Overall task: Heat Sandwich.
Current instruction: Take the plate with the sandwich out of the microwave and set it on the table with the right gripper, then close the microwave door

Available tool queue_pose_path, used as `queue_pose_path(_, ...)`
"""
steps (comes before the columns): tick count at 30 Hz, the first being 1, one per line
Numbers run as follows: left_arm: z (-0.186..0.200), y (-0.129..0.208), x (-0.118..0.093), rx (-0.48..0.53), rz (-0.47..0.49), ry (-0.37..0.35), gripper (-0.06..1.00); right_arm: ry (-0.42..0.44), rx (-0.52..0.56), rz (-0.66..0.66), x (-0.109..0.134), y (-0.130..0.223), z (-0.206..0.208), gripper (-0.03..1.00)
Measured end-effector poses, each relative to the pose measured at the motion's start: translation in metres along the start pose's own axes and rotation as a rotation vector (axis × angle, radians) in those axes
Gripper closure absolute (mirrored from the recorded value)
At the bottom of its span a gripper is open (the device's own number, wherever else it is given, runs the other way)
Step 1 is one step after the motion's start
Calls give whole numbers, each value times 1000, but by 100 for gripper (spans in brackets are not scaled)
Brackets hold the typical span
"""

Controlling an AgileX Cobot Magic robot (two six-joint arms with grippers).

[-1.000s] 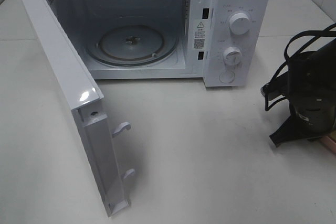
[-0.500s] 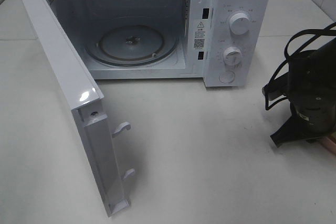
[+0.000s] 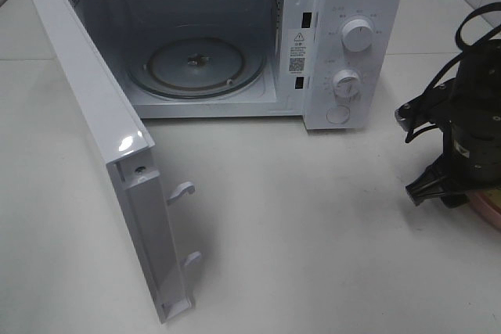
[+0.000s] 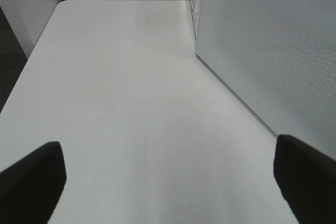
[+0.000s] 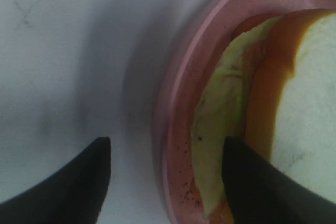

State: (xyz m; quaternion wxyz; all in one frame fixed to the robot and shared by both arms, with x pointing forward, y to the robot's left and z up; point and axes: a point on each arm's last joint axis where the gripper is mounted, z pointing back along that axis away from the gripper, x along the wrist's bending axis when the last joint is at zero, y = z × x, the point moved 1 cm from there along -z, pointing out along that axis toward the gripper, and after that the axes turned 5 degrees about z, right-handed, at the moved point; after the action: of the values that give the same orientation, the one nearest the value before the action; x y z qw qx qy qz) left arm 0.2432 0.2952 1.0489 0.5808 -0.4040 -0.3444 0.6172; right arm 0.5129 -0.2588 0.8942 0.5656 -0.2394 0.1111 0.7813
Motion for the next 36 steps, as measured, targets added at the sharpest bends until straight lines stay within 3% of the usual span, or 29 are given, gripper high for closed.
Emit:
queue_pose_path(9,0,0,0,0,0,0,-5,-102,-15,-24,-7,9,32,20)
queue_pose_path(24,0,0,0,0,0,0,-5,-322,-234,-109,-32,38,118,20)
queue_pose_path(36,0,0,0,0,0,0,-5,-342,-376,-182,-56,80,165,20)
